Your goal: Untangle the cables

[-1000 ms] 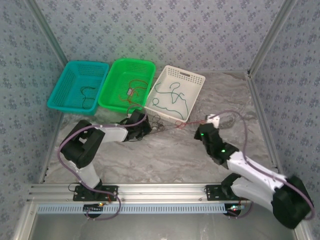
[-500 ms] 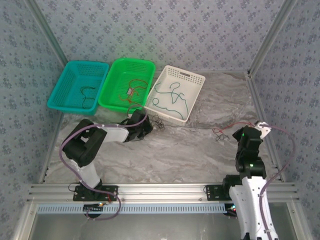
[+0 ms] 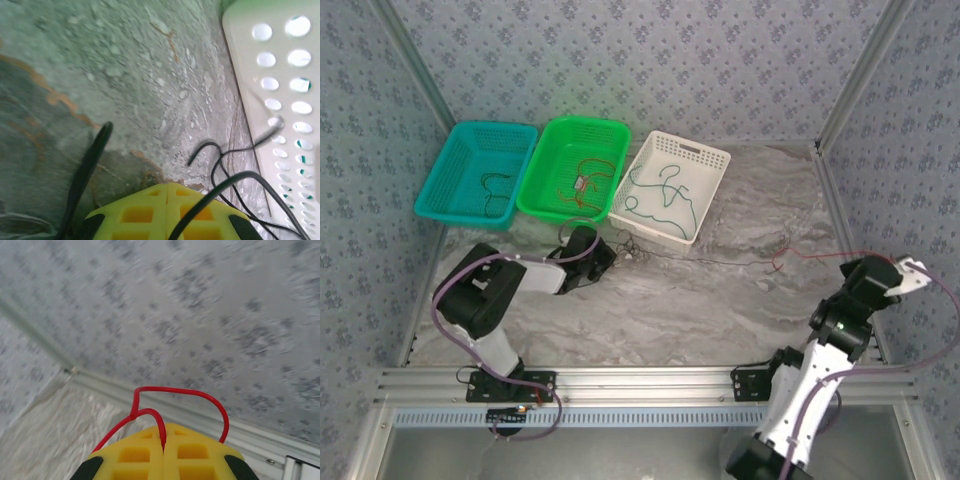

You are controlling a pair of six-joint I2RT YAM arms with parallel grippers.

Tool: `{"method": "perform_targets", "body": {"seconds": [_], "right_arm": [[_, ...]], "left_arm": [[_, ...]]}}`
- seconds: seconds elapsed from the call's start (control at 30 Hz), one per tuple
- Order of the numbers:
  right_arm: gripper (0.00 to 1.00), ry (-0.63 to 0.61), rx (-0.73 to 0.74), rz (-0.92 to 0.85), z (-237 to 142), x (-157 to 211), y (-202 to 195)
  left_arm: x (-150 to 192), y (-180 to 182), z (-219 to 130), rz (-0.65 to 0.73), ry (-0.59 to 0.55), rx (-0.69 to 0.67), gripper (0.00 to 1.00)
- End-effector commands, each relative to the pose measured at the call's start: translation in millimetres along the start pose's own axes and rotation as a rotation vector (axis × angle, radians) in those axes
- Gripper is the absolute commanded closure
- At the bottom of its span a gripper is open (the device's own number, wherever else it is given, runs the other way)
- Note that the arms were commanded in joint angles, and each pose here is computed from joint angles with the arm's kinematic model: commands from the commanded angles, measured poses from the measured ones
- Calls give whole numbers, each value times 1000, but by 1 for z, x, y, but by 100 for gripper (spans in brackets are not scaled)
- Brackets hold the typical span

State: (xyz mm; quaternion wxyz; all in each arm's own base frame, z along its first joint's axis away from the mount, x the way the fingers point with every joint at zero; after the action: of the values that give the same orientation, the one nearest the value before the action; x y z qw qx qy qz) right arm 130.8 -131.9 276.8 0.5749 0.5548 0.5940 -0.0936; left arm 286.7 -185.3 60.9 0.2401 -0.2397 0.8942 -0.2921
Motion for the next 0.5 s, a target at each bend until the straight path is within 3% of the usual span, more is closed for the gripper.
{"method": "perform_targets", "body": {"seconds": [0.0, 0.23, 0.33, 0.47], "right_arm": [[100, -50, -38, 102, 15, -33, 7], [100, -11, -50, 150, 44, -51, 12], [100, 95, -161, 113, 48, -32, 31], [100, 182, -301, -73, 30, 9, 76]], "left_arm": [[47, 150, -31, -67, 167, -681, 100], [37, 149, -43, -82, 128, -696, 100], [33, 143, -41, -68, 130, -670, 100], [20, 108, -35, 66, 155, -586, 100]]}}
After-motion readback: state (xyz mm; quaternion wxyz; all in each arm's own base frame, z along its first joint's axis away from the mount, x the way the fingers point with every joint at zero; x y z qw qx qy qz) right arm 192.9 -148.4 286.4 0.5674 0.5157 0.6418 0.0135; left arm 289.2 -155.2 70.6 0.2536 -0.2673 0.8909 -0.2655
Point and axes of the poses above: each hand's point on the last joint's axis, 136 mm out from that joint toward the fingers, its own z axis out along the fingers, its own y axis along the line the jaws close on, x = y × z, the point moved 8 cm from there along -z, back along the fingers, and after that the axes turned 10 degrees about z, right-handed, at the moved point
